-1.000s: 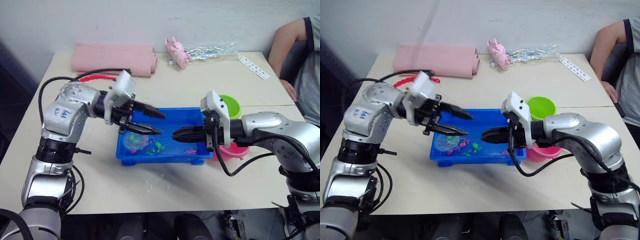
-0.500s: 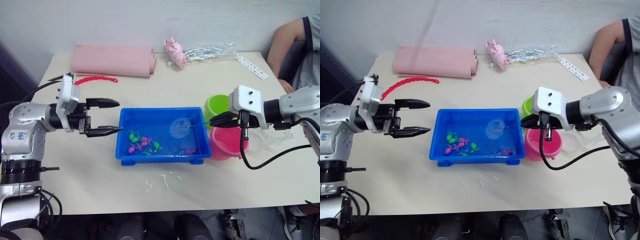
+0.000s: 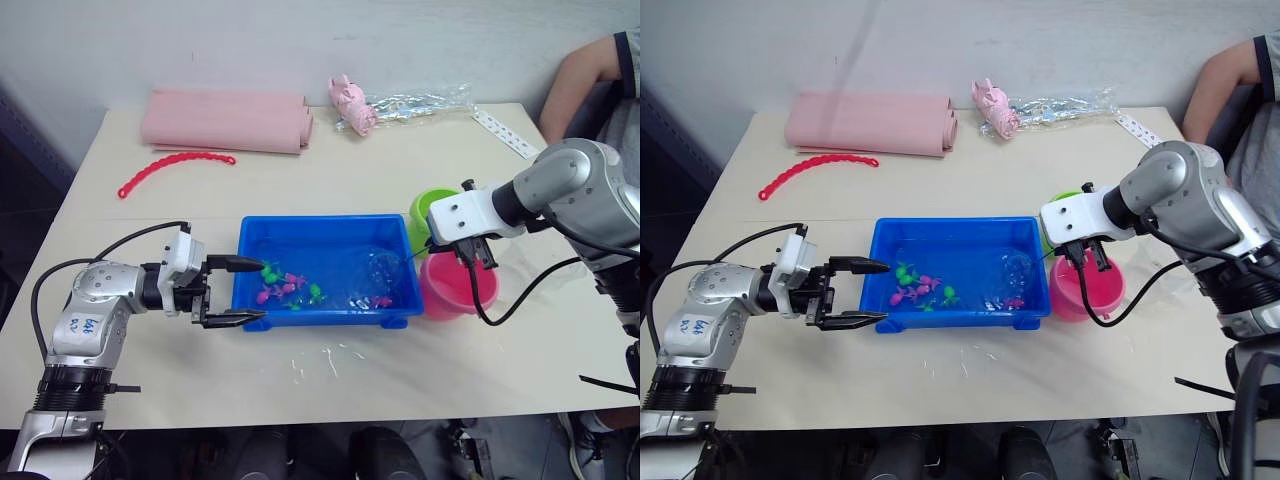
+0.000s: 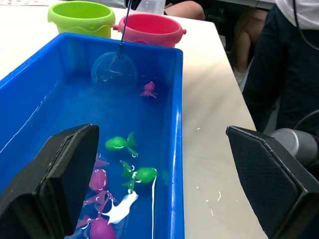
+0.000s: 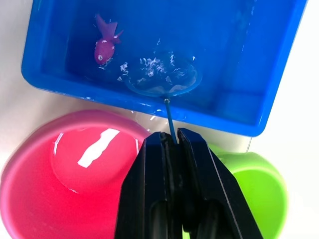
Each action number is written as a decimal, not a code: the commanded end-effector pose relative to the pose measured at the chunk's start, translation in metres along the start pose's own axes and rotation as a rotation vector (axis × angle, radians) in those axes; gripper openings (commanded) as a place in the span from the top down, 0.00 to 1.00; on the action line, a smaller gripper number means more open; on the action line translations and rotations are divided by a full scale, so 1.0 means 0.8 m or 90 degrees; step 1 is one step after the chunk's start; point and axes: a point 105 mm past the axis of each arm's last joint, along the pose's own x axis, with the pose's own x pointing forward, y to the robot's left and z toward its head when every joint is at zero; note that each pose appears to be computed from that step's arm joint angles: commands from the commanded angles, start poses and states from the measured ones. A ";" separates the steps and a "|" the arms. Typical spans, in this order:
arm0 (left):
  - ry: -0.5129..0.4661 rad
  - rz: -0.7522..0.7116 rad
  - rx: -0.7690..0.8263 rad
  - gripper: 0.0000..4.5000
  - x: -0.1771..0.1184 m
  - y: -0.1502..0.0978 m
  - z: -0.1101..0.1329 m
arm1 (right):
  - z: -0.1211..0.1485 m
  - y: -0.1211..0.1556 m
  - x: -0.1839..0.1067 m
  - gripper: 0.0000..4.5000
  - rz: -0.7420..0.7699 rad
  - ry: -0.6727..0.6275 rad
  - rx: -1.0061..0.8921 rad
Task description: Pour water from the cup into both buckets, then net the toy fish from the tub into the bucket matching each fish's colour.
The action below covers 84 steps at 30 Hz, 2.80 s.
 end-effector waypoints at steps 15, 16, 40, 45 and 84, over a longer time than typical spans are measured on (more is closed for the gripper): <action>-0.006 0.001 0.027 0.01 0.003 -0.006 0.010 | 0.025 0.024 -0.008 1.00 0.107 -0.052 0.041; -0.006 0.002 0.027 0.01 0.002 -0.006 0.010 | 0.027 0.023 -0.007 1.00 0.104 -0.065 0.055; 0.003 0.009 0.006 0.01 -0.012 0.003 0.025 | 0.020 0.056 0.021 1.00 0.007 -0.433 0.375; 0.010 0.009 0.004 0.01 -0.015 0.005 0.025 | 0.006 0.060 0.026 1.00 -0.026 -0.464 0.391; -0.148 -0.100 -0.018 0.01 0.068 0.015 0.058 | -0.090 0.242 -0.101 1.00 -0.538 -0.109 0.291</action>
